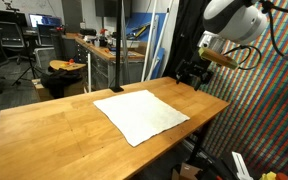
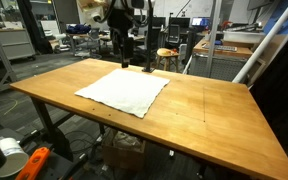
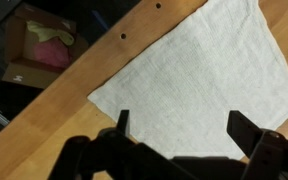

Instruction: Fold the towel

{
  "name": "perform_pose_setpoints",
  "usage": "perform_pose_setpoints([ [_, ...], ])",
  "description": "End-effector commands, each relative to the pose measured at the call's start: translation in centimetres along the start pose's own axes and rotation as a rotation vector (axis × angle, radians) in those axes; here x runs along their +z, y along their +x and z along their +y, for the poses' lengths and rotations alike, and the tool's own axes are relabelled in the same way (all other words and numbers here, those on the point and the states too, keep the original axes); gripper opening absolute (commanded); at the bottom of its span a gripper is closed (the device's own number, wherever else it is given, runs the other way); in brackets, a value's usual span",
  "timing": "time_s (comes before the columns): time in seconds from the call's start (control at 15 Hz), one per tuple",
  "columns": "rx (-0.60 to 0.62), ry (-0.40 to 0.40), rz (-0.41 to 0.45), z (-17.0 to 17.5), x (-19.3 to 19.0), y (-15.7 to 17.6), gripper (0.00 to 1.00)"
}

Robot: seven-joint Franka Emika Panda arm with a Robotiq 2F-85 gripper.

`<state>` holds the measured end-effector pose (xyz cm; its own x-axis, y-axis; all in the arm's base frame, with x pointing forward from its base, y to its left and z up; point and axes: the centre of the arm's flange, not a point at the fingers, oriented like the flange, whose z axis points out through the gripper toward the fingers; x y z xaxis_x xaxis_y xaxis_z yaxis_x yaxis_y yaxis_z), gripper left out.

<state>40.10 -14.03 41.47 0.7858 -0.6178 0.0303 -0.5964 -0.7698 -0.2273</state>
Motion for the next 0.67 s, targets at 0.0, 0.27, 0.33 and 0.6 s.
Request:
perform_pose_setpoints([
  [0.0, 0.14, 0.038, -0.015, 1.4, 2.0, 1.1, 1.0],
  [0.27, 0.192, 0.073, -0.051, 2.7, 4.3, 2.9, 1.0],
  [0.33, 0.195, 0.078, -0.053, 3.1, 4.9, 3.4, 1.0],
  [0.6, 0.207, 0.082, -0.035, 4.3, 7.2, 5.6, 1.0],
])
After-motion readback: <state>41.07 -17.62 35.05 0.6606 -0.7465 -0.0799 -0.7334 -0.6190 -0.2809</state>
